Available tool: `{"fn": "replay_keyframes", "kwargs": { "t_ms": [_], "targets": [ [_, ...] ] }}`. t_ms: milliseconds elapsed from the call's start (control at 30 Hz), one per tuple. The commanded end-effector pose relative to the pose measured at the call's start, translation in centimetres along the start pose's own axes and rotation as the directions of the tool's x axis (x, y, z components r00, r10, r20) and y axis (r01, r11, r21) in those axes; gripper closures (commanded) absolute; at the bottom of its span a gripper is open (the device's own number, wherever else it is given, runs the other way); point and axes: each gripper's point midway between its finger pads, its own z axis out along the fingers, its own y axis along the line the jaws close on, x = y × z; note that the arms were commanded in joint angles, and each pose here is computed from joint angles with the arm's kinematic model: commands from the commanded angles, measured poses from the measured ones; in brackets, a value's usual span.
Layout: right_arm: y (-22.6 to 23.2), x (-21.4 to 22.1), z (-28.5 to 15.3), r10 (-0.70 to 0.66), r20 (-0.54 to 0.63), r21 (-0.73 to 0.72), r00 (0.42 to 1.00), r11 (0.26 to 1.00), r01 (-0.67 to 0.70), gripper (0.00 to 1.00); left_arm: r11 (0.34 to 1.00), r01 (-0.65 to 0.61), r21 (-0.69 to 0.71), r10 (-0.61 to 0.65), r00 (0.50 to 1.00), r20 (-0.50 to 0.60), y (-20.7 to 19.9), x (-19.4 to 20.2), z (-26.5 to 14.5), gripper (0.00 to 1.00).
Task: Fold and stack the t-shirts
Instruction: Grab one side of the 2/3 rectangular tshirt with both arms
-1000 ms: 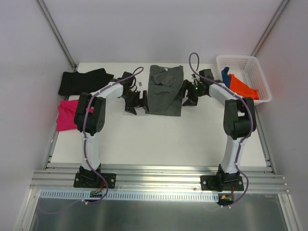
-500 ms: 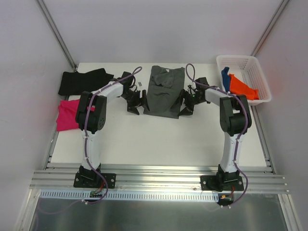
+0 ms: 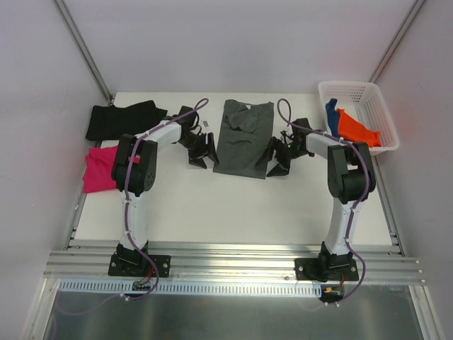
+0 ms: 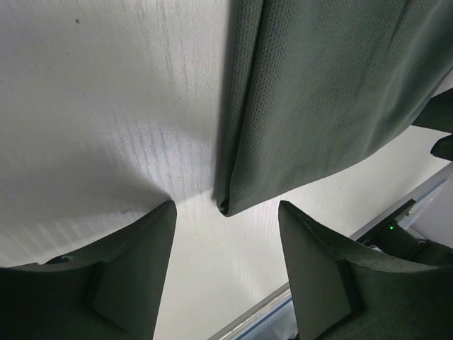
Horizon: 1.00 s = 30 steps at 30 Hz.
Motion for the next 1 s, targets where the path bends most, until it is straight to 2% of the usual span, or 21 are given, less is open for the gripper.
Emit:
{"fn": "replay_keyframes", "kwargs": {
  "t_ms": [0,200,633,967],
  "targets": [
    [1.5,-0.6,-1.5,-0.043,0.043,-0.016,0.998,0.999,0.043,0.28,0.998,0.055,0.039,-0.053,0.997,-0.061,-0.1,1.8,0.8,0.39],
    [1.6,-1.1,-1.7,-0.047,0.048,-0.012,0.998,0.999,0.047,0.28,0.996,0.072,0.053,-0.065,0.991,-0.114,-0.7,3.8,2.1,0.38],
    [-0.8,1.1,-0.7,0.027,-0.006,0.008,1.000,1.000,-0.027,0.30,0.997,0.056,0.054,-0.049,0.992,-0.114,-1.4,3.7,2.8,0.38],
    [-0.9,1.3,0.7,0.041,-0.022,0.017,0.999,0.999,-0.040,0.34,0.999,0.039,0.038,-0.034,0.994,-0.104,-1.3,3.6,3.1,0.38]
  ]
}}
